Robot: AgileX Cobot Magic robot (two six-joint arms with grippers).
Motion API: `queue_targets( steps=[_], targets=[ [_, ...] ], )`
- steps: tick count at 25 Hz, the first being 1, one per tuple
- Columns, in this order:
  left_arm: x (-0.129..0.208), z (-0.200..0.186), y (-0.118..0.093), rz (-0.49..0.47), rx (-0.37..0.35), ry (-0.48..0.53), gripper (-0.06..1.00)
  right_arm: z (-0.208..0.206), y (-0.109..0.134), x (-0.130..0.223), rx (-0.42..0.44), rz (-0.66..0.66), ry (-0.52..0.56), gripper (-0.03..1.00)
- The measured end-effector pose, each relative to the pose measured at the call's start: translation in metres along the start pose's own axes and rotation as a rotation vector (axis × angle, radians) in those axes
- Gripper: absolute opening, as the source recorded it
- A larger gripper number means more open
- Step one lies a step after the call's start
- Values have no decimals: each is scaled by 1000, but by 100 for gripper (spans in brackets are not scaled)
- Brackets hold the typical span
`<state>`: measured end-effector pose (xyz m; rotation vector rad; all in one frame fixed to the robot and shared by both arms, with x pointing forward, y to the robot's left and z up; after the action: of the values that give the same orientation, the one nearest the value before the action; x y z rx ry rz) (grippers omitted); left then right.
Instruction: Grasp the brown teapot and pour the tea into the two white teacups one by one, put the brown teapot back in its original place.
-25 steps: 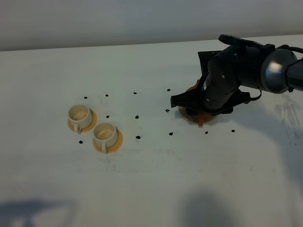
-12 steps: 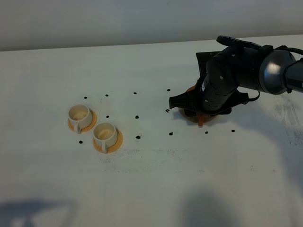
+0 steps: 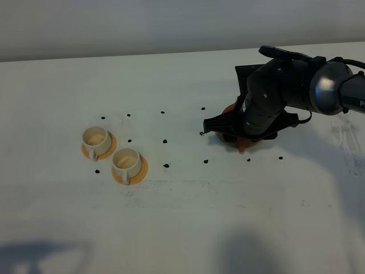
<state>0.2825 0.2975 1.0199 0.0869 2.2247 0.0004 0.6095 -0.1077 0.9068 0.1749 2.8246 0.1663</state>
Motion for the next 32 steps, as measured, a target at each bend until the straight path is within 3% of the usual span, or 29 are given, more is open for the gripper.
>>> queue_targets(
  steps=[2,7,32],
  targets=[
    [0,0,0,0,0,0,57,0,1,-1,-5,-15,-10,40],
    [0,0,0,1,0,0,57,1,0,-1,-2,-86,-10,11],
    [0,0,0,1,0,0,57,-22,5,-11,-48,-134,-90,12]
  ],
)
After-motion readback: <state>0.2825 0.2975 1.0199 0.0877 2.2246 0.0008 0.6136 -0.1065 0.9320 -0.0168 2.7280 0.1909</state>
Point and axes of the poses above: a point on each arm's last joint axis where the gripper is mounted, z pointing out along that axis toward the gripper, y along the wrist's bending axis when the last joint is at zero, x = y × z, the point moved 3 cm from there along z, pointing out along that axis toward the gripper, and after that the axes turned 7 degrees about z, right-handed, at the moved point
